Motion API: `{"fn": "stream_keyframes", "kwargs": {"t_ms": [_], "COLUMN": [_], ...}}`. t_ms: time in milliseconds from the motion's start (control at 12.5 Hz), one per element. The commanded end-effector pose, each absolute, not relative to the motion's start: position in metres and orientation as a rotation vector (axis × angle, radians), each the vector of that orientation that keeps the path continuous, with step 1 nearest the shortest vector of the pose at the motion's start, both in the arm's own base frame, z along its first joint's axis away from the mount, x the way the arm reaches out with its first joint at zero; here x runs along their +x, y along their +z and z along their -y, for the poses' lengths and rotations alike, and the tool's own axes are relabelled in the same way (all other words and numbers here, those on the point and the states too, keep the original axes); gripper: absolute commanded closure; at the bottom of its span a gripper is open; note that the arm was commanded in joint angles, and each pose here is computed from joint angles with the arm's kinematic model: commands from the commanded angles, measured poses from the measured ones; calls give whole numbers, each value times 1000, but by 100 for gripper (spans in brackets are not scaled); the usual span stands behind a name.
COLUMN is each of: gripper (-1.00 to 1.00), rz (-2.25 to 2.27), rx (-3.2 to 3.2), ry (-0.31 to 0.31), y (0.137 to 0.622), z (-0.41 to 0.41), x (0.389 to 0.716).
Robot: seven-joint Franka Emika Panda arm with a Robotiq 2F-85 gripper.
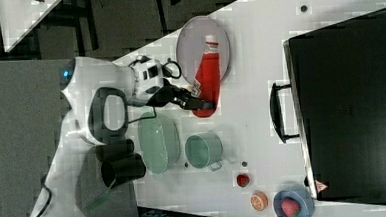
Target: Pick ketchup from strainer and place it on the table
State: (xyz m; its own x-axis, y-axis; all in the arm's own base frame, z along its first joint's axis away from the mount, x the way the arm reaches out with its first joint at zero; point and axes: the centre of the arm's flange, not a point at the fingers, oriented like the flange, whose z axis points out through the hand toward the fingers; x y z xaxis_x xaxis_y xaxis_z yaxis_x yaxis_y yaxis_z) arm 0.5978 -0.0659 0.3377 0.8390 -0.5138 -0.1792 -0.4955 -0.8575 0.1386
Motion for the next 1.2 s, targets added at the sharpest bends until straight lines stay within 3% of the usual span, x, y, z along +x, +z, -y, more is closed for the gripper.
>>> {"fn": "stream_keyframes", "kwargs": {"t_ms": [80, 320, 720, 800, 1040, 1200], "gripper": [-19, -19, -19, -27, -90, -100], "rz": [596, 605, 640, 649, 661, 651], "rx": [2989, 2988, 3036, 3046, 3056, 3047], "ry": [-240, -296, -266, -249, -210, -169], "y": [321, 273, 206, 196, 185, 208], "z": [18, 23, 30, 32, 37, 38], "x": [590, 566, 550, 549, 547, 553]}}
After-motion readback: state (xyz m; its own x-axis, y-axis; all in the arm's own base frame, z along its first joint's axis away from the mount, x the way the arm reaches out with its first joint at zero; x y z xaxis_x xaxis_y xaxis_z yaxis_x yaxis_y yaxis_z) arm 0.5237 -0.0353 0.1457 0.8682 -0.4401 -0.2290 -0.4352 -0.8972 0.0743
